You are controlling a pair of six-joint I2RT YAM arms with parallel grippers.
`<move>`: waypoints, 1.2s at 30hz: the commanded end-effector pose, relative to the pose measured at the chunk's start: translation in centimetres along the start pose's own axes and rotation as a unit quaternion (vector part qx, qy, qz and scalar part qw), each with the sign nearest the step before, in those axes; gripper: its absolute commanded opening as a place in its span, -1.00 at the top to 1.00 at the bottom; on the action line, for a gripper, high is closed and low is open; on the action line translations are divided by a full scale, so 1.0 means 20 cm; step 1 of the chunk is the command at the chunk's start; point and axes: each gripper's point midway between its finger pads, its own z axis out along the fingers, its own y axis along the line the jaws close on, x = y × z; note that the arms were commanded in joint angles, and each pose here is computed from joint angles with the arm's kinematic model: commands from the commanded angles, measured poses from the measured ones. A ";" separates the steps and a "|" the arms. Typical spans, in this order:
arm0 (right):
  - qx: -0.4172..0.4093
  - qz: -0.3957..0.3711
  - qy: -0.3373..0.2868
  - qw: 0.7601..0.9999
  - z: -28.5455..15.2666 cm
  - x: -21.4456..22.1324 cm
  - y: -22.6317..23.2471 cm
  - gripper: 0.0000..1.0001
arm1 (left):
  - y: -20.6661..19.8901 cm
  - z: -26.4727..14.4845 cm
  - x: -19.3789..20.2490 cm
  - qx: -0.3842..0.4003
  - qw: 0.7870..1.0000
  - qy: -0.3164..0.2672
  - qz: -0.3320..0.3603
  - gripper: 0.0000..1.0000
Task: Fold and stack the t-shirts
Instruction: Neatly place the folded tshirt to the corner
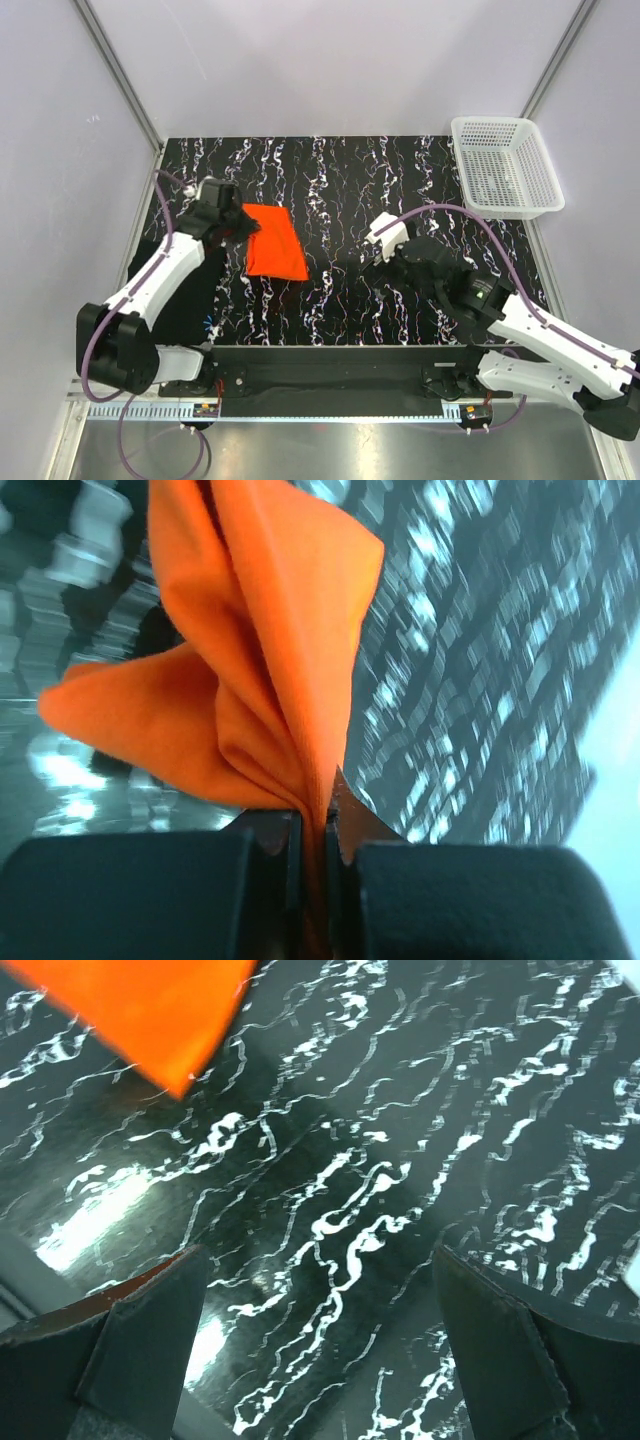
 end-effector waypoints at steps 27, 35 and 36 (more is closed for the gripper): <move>-0.083 0.006 0.015 0.996 0.08 0.02 0.18 -1.00 | 0.58 -0.54 -0.80 -0.234 0.961 -0.145 -0.040 1.00; -0.093 0.006 0.019 0.995 0.11 0.03 0.20 -0.99 | 0.69 -0.53 -0.78 -0.248 0.959 -0.129 -0.054 1.00; -0.093 0.006 0.020 0.995 0.11 0.04 0.20 -0.99 | 0.69 -0.54 -0.80 -0.246 0.959 -0.133 -0.053 1.00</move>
